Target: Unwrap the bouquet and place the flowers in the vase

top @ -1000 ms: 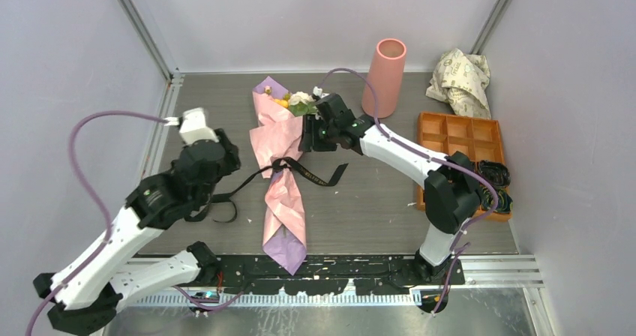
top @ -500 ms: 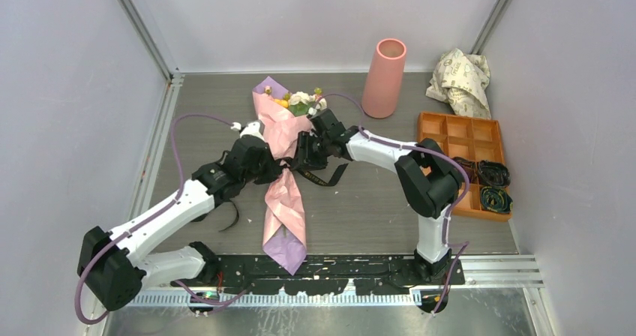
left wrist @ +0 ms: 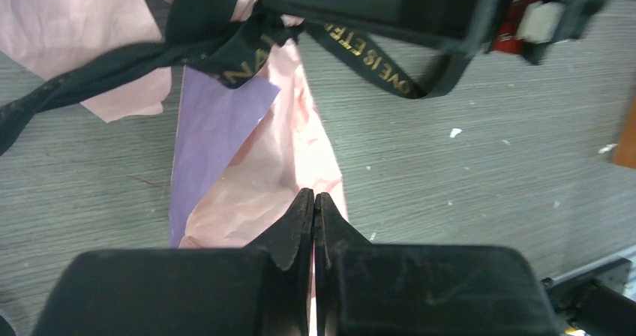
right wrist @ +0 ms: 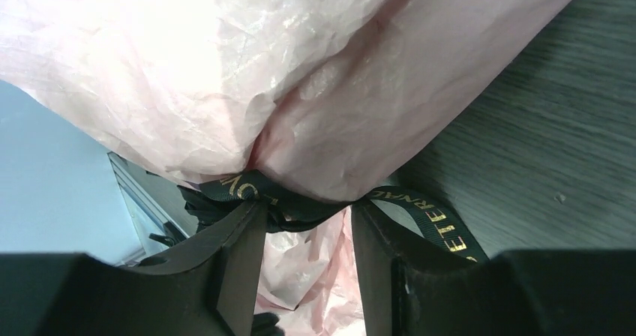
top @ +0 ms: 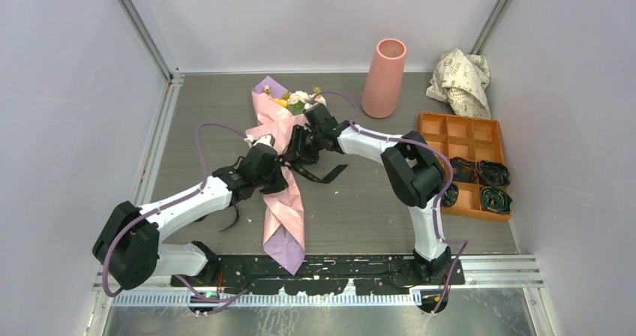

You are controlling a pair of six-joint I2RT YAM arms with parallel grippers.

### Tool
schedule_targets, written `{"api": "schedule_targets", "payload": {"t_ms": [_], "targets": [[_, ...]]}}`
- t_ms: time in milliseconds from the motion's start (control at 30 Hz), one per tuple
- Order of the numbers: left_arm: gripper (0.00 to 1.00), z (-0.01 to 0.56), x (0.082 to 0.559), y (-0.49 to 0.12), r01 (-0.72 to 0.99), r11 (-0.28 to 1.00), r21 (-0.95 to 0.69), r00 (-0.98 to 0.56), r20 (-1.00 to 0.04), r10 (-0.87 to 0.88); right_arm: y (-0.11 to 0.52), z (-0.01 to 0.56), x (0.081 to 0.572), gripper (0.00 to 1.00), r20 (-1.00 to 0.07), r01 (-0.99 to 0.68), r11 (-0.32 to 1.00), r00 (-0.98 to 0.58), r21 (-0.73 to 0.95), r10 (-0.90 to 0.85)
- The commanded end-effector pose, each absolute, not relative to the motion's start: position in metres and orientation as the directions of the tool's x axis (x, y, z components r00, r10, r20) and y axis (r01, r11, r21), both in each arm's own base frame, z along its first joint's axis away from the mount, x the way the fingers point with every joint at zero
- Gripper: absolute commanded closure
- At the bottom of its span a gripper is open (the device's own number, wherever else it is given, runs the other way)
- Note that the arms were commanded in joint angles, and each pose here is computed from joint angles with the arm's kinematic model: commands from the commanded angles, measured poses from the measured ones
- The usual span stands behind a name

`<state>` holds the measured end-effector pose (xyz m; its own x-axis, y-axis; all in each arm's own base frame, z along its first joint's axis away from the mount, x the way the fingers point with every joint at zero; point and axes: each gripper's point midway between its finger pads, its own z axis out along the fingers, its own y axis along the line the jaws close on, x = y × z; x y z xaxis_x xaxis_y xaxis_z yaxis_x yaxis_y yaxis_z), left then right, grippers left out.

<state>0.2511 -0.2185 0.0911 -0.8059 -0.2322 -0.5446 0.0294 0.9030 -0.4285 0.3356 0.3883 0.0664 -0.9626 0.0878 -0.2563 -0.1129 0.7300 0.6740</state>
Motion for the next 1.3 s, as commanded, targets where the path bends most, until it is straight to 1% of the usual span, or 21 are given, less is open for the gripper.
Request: {"api": "schedule_targets", "payload": {"t_ms": [0,133,233,367,467,600,733,800,967,1100,1267], "targets": [[1.0,0.078,0.265,-0.212,-0.007,0.914,-0.406,-0.783,-0.566,-0.258,0.401,0.087,0.352,0.51,-0.284,-0.126,0.693,-0.952,0.71,0.117],[1.0,0.053,0.268,-0.19,-0.084,0.925,-0.37,-0.794,-0.536,-0.287,0.397,0.08,0.352,0.53,-0.281,-0.118,0.712,-0.953,0.692,0.115],[1.0,0.039,0.27,-0.177,-0.131,0.92,-0.37,-0.798,-0.511,-0.319,0.385,0.076,0.359,0.52,-0.327,-0.13,0.772,-0.939,0.622,0.106],[1.0,0.023,0.27,-0.167,-0.17,0.916,-0.363,-0.807,-0.482,-0.341,0.373,0.086,0.378,0.48,-0.395,-0.137,0.831,-0.912,0.54,0.106],[1.0,0.015,0.27,-0.166,-0.179,0.917,-0.357,-0.812,-0.472,-0.342,0.366,0.094,0.391,0.46,-0.432,-0.13,0.855,-0.894,0.502,0.118],[1.0,0.009,0.271,-0.166,-0.184,0.917,-0.354,-0.819,-0.46,-0.342,0.363,0.108,0.396,0.47,-0.449,-0.136,0.851,-0.885,0.507,0.126],[1.0,0.007,0.271,-0.167,-0.183,0.917,-0.356,-0.82,-0.459,-0.341,0.364,0.107,0.377,0.5,-0.409,-0.142,0.832,-0.906,0.536,0.108],[1.0,0.007,0.272,-0.167,-0.181,0.916,-0.358,-0.82,-0.459,-0.342,0.363,0.099,0.366,0.51,-0.381,-0.13,0.824,-0.918,0.551,0.11],[1.0,0.006,0.274,-0.169,-0.177,0.913,-0.367,-0.821,-0.457,-0.343,0.366,0.079,0.354,0.58,-0.315,-0.094,0.805,-0.942,0.585,0.119],[1.0,0.006,0.275,-0.172,-0.171,0.912,-0.374,-0.824,-0.453,-0.341,0.374,0.077,0.356,0.58,-0.294,-0.077,0.786,-0.946,0.613,0.137],[1.0,0.007,0.274,-0.17,-0.17,0.913,-0.371,-0.823,-0.456,-0.339,0.382,0.089,0.369,0.55,-0.316,-0.086,0.778,-0.937,0.623,0.15]]}}
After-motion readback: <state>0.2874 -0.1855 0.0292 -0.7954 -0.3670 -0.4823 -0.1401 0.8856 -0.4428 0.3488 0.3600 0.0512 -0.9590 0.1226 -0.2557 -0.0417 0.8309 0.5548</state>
